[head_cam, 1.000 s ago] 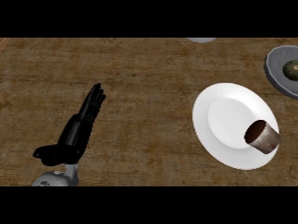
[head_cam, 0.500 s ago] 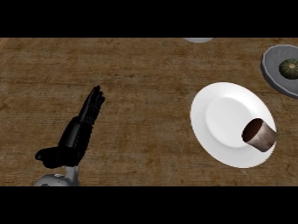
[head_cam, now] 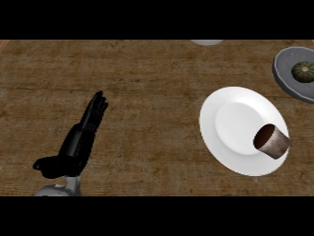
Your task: Pick the squash from the plate and place it in the pan
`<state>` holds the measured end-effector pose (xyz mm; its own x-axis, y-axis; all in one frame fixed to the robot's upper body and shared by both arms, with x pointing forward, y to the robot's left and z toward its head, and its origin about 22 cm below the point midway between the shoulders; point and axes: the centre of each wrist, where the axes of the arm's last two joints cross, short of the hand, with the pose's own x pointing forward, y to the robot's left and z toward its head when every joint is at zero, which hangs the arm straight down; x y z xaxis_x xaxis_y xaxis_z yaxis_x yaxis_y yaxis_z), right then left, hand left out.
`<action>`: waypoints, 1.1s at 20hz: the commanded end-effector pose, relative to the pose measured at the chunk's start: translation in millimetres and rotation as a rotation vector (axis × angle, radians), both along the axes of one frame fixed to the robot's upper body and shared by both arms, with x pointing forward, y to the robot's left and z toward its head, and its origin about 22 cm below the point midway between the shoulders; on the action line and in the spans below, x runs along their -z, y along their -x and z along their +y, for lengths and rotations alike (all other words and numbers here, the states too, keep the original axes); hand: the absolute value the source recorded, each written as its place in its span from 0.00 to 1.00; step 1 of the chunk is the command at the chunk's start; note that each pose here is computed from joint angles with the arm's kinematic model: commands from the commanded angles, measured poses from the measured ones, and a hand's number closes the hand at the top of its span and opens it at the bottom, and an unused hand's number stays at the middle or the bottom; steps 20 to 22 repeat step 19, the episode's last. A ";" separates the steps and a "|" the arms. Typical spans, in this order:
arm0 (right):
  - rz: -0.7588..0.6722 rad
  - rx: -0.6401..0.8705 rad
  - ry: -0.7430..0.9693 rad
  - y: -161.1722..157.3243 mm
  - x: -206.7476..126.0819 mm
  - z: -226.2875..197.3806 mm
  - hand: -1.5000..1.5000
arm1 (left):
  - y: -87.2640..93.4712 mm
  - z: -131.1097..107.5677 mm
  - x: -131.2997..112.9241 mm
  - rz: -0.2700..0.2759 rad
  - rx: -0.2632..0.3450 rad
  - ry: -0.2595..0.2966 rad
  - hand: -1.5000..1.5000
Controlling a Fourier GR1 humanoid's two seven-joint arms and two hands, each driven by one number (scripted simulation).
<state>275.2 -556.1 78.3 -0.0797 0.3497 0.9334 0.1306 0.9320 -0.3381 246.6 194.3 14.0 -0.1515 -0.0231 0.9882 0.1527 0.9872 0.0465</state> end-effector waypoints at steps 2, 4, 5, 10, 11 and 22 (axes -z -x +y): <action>-0.058 -0.124 -0.037 10.1 10.1 -2.4 0.00 | 2.3 10.1 11.9 0.001 -0.013 -0.001 0.50; -0.054 -0.141 -0.030 15.9 6.6 -7.9 0.00 | 2.1 -0.5 6.9 0.023 -0.002 0.011 0.50; -0.049 -0.122 -0.023 7.2 12.2 0.9 0.00 | -1.6 -18.0 13.7 0.014 0.001 0.008 0.50; -0.053 -0.107 0.008 18.9 11.5 -7.6 0.00 | -6.5 10.3 -3.7 0.011 0.000 0.007 0.50; -0.054 -0.110 0.016 14.7 22.7 0.9 0.00 | -3.4 -4.4 5.6 0.007 -0.004 -0.001 0.50; -0.076 -0.076 0.133 23.8 16.2 -8.2 0.00 | -5.4 3.2 -9.7 0.007 0.016 0.002 0.50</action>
